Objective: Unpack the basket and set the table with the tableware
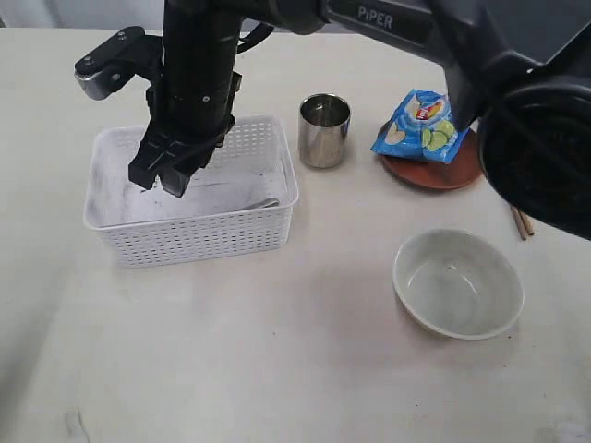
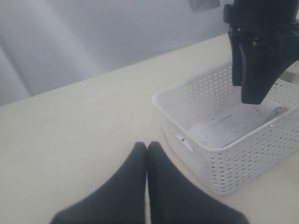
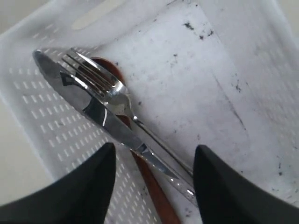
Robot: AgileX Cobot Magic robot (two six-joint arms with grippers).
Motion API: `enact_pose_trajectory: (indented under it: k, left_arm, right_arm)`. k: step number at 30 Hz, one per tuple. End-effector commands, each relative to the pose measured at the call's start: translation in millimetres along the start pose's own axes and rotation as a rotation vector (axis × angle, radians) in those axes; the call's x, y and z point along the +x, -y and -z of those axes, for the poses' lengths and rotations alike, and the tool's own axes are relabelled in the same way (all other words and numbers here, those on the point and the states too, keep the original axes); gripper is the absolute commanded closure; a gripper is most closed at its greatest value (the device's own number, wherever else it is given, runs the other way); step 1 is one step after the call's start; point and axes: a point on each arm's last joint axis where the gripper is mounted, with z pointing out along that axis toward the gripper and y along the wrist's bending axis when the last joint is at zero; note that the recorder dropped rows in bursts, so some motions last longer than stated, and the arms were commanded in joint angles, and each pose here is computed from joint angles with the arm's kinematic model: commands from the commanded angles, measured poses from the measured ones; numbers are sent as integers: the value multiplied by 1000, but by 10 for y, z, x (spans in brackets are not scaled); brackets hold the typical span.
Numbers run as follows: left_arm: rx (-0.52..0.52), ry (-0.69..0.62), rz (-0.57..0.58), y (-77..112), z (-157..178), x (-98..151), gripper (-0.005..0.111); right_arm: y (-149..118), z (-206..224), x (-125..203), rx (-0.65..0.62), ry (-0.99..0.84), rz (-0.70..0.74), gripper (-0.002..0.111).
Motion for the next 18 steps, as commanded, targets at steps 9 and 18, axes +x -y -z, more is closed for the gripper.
enact_pose_trajectory:
  k: [9,18]
  left_arm:
    - [8,-2,8,7,-3,9,107]
    - [8,-2,8,7,-3,9,107]
  right_arm:
    - [94,-330,49,17,-72,128,59]
    - [178,-721,139,22,-163,140,59]
